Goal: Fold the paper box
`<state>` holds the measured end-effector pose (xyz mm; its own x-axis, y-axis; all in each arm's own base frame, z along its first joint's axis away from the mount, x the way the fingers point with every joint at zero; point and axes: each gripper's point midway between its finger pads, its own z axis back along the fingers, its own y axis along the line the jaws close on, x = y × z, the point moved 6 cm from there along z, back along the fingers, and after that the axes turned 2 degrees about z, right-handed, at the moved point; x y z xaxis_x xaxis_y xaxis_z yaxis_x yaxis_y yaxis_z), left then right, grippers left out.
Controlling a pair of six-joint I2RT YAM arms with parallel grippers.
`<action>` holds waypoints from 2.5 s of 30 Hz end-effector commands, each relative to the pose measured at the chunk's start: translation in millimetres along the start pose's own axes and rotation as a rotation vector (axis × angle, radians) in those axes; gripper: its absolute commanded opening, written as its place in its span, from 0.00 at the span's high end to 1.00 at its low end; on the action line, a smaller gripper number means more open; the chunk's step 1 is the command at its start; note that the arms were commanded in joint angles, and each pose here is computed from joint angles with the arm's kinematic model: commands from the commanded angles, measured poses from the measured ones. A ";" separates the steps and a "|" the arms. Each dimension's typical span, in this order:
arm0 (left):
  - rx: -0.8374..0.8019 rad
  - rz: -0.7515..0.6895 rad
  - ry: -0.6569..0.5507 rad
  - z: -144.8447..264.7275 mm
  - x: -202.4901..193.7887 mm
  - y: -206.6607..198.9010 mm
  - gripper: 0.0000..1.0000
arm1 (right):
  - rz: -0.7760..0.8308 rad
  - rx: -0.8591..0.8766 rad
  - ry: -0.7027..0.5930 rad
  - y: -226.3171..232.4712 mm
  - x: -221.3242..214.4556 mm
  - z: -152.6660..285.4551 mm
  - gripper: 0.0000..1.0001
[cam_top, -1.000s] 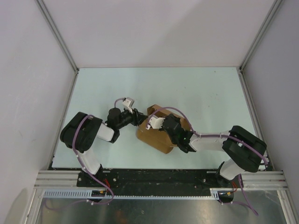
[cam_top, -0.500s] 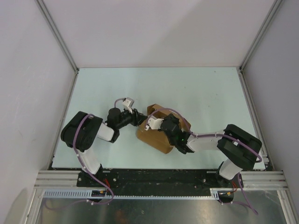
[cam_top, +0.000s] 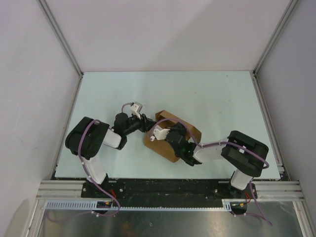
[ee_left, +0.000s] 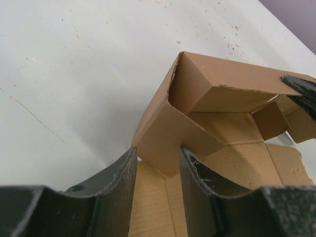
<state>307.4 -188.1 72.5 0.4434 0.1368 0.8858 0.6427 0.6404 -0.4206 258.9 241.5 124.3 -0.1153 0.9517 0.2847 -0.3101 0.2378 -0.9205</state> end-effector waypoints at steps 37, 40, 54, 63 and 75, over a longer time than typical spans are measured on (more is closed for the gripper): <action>-0.010 -0.075 -0.043 -36.4 15.0 -19.9 0.37 | -0.091 0.170 -0.109 25.7 15.1 12.2 1.00; 0.017 -0.071 -0.047 -39.0 13.0 -20.2 0.38 | -0.091 0.172 -0.109 26.7 15.4 12.2 1.00; 0.147 -0.067 -0.084 -22.5 11.8 -15.5 0.38 | -0.091 0.148 -0.085 26.4 12.6 10.6 1.00; 0.135 -0.081 -0.086 -15.3 14.5 -14.1 0.37 | -0.097 0.151 -0.089 24.7 13.1 11.7 1.00; 0.115 -0.070 -0.089 -9.4 19.9 -6.7 0.36 | -0.092 0.149 -0.088 24.8 13.2 12.4 0.99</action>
<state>315.8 -196.2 72.8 0.3996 0.1394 0.9060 0.5481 0.7559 -0.3581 248.8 247.2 124.1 -0.1255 0.9240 0.3612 -0.3661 0.2953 -0.8825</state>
